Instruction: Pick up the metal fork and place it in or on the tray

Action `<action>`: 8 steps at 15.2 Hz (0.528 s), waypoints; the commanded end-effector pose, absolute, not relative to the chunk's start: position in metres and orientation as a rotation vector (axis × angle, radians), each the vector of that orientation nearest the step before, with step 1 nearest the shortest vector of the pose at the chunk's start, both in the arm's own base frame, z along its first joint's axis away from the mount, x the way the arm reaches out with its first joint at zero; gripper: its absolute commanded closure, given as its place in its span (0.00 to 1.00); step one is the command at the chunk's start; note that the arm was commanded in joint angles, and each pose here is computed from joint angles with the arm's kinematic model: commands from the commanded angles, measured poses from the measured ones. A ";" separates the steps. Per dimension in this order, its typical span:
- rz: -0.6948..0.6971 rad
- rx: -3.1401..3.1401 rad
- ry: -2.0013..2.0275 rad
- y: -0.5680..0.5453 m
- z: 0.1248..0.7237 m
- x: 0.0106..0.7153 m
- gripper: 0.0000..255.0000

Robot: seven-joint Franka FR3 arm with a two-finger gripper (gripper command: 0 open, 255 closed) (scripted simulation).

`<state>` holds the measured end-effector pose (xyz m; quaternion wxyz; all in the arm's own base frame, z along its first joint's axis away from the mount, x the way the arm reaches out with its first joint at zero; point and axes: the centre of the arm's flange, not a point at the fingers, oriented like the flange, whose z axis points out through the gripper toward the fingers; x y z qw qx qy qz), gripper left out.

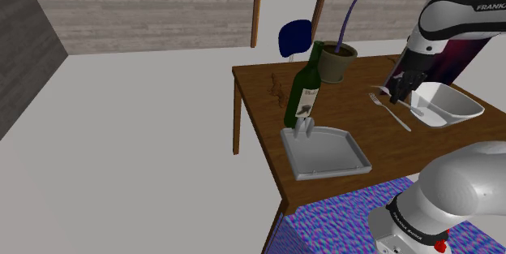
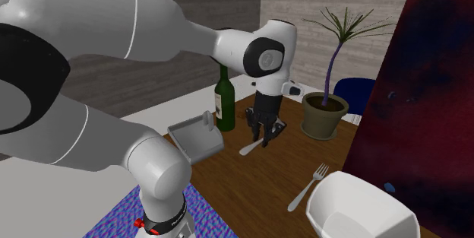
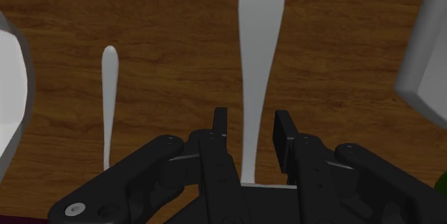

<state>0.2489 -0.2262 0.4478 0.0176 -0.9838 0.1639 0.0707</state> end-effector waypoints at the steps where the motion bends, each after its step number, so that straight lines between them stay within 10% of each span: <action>1: 0.220 -3.056 0.509 -0.226 0.457 0.249 1.00; 8: 0.220 -3.056 0.509 -0.200 0.480 0.252 1.00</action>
